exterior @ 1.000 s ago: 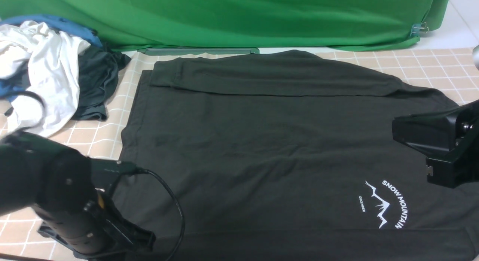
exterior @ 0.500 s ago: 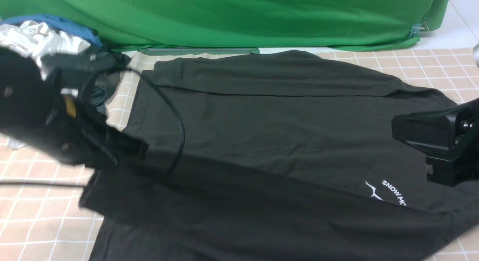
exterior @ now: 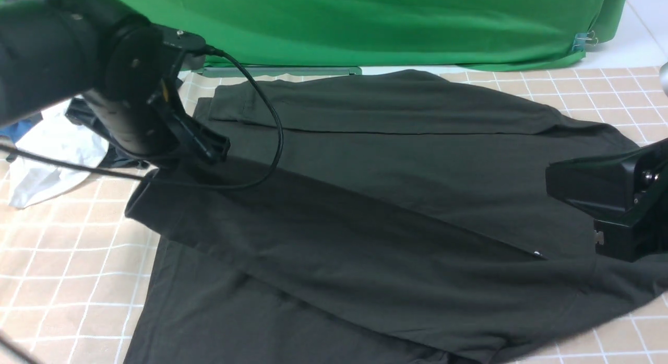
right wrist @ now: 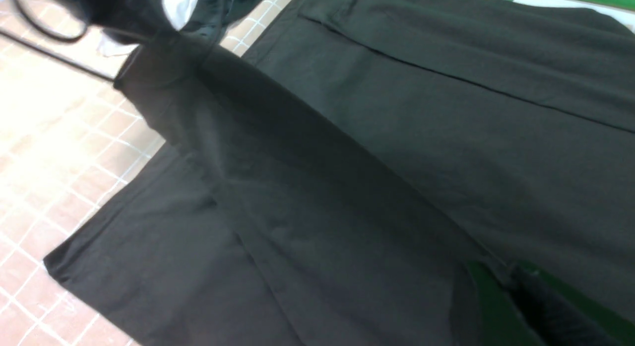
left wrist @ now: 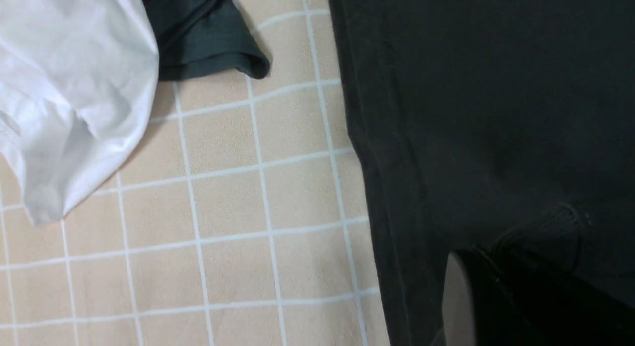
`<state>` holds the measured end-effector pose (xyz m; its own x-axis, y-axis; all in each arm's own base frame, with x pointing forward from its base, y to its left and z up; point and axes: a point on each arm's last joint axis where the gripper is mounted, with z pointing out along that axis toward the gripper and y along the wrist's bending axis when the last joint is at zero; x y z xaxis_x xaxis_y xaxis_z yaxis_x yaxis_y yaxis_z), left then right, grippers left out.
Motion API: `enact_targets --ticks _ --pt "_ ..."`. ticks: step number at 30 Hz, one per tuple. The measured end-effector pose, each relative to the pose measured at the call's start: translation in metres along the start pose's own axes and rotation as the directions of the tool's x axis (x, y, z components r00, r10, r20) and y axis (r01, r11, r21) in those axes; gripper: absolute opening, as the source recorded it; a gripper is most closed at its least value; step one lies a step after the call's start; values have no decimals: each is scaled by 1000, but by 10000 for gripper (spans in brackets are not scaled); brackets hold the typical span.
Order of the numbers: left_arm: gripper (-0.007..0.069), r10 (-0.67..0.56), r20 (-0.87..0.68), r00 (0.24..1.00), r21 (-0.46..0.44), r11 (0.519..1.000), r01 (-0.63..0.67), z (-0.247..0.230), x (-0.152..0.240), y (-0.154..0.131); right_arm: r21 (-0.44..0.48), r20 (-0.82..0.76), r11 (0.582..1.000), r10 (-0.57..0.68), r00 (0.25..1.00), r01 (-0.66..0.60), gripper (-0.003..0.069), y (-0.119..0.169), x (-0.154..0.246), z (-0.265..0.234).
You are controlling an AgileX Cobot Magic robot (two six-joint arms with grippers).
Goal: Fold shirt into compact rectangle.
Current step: 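Fold the left side of the black T-shirt inward over its body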
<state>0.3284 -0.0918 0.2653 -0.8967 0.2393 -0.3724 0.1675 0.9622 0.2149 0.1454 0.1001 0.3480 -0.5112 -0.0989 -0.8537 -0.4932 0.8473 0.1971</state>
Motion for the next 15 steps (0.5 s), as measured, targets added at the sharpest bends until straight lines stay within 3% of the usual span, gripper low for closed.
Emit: enact_targets --ticks 7,15 --pt "34 -38 -25 999 16 999 38 35 -16 16 -1 -1 1000 0 1000 0 110 0 0 0" --pt "71 -18 45 999 50 999 16 52 -25 13 16 -80 1000 11 997 -10 125 -1 7 0"
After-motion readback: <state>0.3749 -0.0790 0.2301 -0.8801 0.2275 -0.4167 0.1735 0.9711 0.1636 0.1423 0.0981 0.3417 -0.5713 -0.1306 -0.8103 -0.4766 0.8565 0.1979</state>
